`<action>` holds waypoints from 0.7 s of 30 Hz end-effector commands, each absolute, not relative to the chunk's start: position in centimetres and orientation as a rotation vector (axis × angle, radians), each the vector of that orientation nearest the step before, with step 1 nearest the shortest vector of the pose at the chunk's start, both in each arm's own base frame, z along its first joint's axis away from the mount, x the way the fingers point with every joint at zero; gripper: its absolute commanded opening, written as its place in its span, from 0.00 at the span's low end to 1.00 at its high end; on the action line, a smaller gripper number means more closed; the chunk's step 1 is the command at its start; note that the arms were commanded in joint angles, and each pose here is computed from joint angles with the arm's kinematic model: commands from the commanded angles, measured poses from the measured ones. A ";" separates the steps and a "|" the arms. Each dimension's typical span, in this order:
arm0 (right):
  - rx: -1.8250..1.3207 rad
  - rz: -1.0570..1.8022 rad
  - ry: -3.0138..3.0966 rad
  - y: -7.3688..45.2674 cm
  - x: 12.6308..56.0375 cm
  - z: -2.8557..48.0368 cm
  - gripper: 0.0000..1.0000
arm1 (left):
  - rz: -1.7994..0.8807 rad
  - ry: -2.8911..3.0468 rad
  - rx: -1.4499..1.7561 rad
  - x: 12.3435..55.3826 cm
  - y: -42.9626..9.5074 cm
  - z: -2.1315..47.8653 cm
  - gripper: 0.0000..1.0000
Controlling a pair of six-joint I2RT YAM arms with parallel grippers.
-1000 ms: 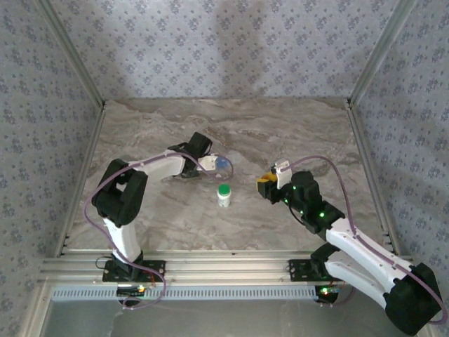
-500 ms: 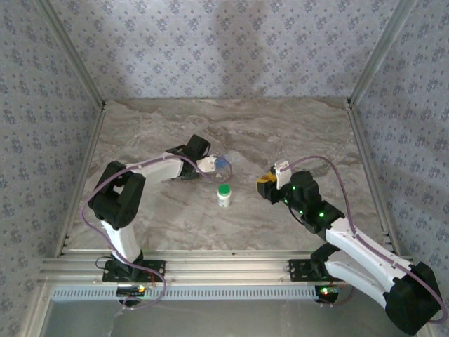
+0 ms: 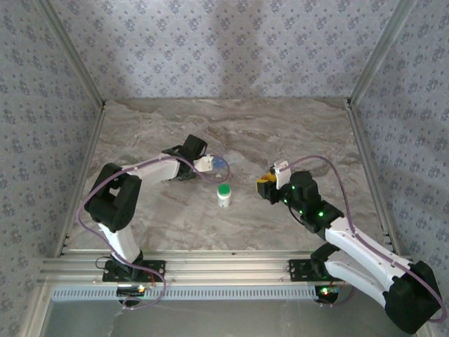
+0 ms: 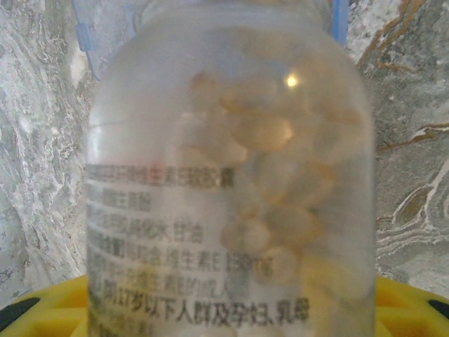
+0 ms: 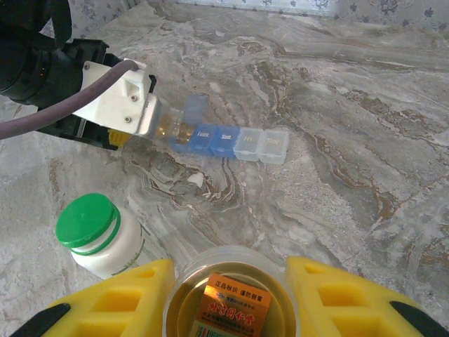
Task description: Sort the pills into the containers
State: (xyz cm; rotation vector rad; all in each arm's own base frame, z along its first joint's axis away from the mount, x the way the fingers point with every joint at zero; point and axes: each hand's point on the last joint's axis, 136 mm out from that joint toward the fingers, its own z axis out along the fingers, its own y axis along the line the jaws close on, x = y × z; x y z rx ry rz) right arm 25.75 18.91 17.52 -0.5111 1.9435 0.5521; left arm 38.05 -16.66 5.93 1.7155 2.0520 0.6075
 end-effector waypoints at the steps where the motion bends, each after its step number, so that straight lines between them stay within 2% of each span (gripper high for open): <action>1: -0.525 0.547 1.912 19.2 26.0 18.6 0.13 | 0.573 2.049 1.655 38.2 -16.6 7.1 0.19; 21: -0.539 0.548 1.928 19.5 26.0 18.2 0.14 | 0.544 2.069 1.582 37.5 -15.8 7.0 0.19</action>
